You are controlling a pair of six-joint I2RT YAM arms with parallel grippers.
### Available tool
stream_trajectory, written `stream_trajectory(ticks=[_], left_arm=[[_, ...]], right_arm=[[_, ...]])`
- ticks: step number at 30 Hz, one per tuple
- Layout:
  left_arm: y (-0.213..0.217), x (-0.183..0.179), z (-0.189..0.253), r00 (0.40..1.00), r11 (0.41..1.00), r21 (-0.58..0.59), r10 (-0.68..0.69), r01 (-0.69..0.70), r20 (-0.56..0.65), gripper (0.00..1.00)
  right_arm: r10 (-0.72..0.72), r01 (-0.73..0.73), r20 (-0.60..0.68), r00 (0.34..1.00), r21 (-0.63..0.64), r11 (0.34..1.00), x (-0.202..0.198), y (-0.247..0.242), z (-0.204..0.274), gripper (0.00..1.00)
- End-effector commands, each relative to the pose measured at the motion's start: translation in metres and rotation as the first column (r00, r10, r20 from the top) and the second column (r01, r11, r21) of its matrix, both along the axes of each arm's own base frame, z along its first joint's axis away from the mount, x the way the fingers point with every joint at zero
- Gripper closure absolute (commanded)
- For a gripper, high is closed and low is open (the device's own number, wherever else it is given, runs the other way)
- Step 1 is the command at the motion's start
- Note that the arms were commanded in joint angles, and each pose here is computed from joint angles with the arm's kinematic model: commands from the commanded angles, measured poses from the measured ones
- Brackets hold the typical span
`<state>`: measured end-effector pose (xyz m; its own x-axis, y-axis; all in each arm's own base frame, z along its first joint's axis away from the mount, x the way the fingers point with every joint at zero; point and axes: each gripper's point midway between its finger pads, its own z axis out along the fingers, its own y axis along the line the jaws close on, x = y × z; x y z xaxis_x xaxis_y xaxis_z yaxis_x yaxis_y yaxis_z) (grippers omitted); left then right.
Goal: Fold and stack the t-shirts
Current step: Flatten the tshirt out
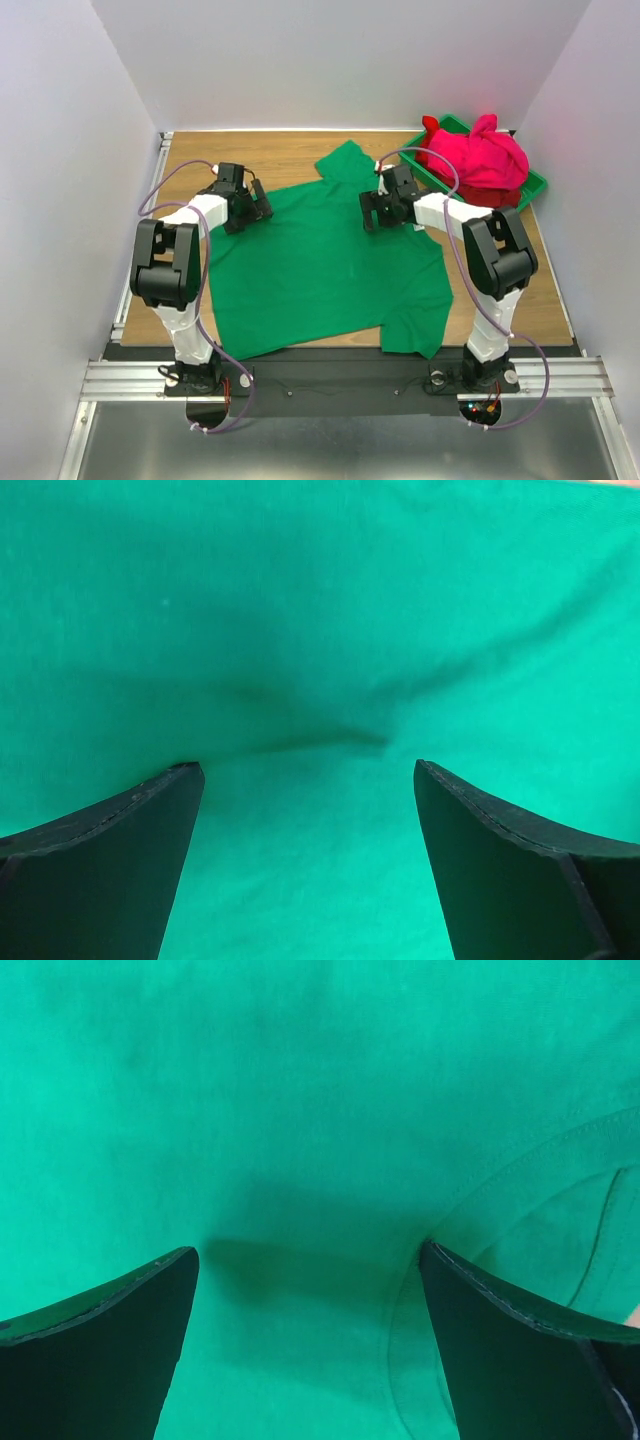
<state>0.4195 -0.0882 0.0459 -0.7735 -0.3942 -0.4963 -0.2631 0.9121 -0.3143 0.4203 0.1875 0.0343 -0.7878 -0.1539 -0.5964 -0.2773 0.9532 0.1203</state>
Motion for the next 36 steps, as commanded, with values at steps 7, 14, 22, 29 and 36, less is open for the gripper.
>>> stream_trajectory(ticks=[7, 14, 22, 29, 36], left_arm=[[0.026, 0.029, -0.006, 1.000, 0.998, 0.058, 0.009, -0.009, 0.005, 0.02], [0.034, 0.057, -0.009, 1.000, 0.997, 0.070, 0.017, -0.018, 0.008, 0.02], [0.039, 0.101, -0.001, 0.998, 0.997, 0.074, -0.024, 0.019, 0.057, 0.01], [0.033, 0.141, 0.032, 0.985, 0.995, 0.075, -0.070, 0.059, 0.155, 0.01], [0.041, 0.140, 0.108, 0.955, 0.988, 0.148, -0.076, 0.034, 0.288, 0.01]], right_arm=[[-0.023, 0.023, -0.034, 0.999, -0.020, 1.000, 0.028, 0.013, -0.019, 0.03], [-0.021, 0.021, -0.018, 1.000, -0.015, 1.000, 0.058, 0.027, -0.016, 0.03], [-0.011, 0.010, 0.010, 1.000, 0.006, 1.000, 0.095, 0.046, -0.011, 0.03], [0.003, -0.004, 0.040, 0.999, 0.033, 0.999, 0.114, 0.058, 0.000, 0.02], [0.000, -0.016, 0.170, 0.985, 0.091, 0.996, 0.127, 0.064, 0.075, 0.00]])
